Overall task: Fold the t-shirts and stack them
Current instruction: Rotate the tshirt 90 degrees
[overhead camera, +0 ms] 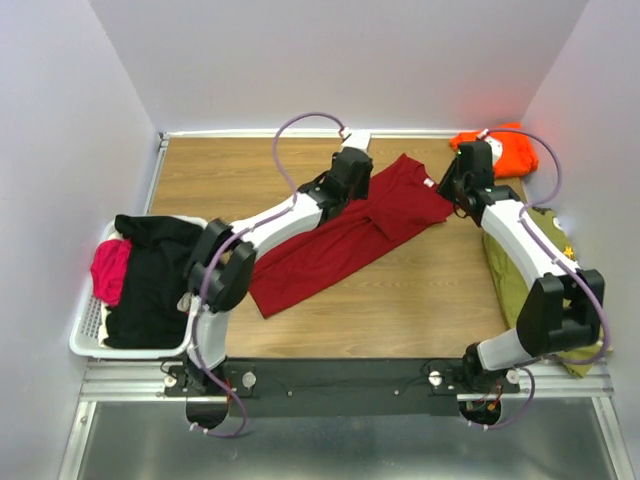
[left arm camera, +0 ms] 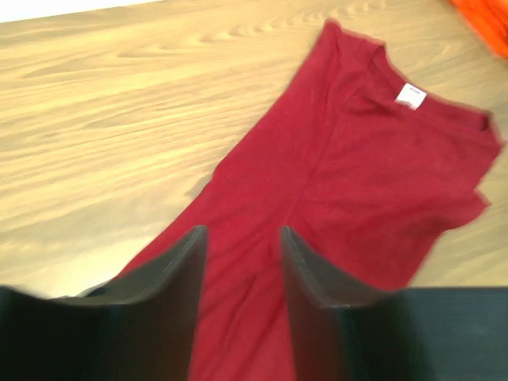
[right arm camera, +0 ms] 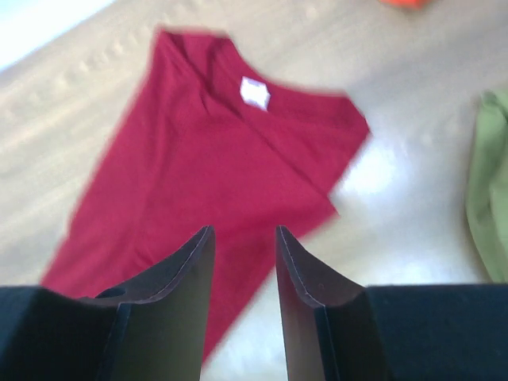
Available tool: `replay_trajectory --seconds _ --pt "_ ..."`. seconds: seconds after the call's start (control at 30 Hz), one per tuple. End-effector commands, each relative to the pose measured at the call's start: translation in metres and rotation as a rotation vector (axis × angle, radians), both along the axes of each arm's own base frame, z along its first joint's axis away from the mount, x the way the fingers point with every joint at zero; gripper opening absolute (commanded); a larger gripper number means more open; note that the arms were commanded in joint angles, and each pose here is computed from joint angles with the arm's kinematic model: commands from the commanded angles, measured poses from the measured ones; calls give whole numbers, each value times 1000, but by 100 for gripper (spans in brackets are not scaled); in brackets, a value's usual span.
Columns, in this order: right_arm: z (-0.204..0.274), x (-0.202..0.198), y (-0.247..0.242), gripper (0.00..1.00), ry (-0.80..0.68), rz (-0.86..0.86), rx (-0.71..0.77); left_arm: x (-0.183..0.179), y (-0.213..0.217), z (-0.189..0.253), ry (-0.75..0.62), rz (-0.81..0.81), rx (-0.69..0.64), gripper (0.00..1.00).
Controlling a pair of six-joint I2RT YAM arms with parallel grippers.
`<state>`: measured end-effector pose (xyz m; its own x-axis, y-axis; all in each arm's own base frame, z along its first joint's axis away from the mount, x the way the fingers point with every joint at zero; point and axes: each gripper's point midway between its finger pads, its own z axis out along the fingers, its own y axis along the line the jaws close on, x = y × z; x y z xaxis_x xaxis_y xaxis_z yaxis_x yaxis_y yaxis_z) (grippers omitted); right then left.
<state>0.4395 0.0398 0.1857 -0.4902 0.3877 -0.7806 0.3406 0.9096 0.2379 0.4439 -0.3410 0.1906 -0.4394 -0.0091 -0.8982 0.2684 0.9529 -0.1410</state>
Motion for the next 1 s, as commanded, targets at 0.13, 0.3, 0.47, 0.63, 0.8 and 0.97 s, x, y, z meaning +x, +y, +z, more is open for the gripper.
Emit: replay_trajectory --seconds 0.13,0.3,0.47,0.63,0.8,0.97 --pt "-21 -82 9 45 39 85 84 43 -36 -52 38 -172 44 77" --pt "-28 -101 8 45 39 102 78 59 -52 -71 71 -203 57 79" --pt "-46 -105 15 46 81 128 100 64 -75 -91 121 -261 38 77" --pt "-56 -103 21 46 98 146 120 50 -93 -122 180 -354 20 71" --pt "-65 -103 29 45 110 166 140 42 -98 -146 232 -386 11 66" --pt "-71 -99 38 45 125 189 148 53 -86 -170 280 -288 30 66"
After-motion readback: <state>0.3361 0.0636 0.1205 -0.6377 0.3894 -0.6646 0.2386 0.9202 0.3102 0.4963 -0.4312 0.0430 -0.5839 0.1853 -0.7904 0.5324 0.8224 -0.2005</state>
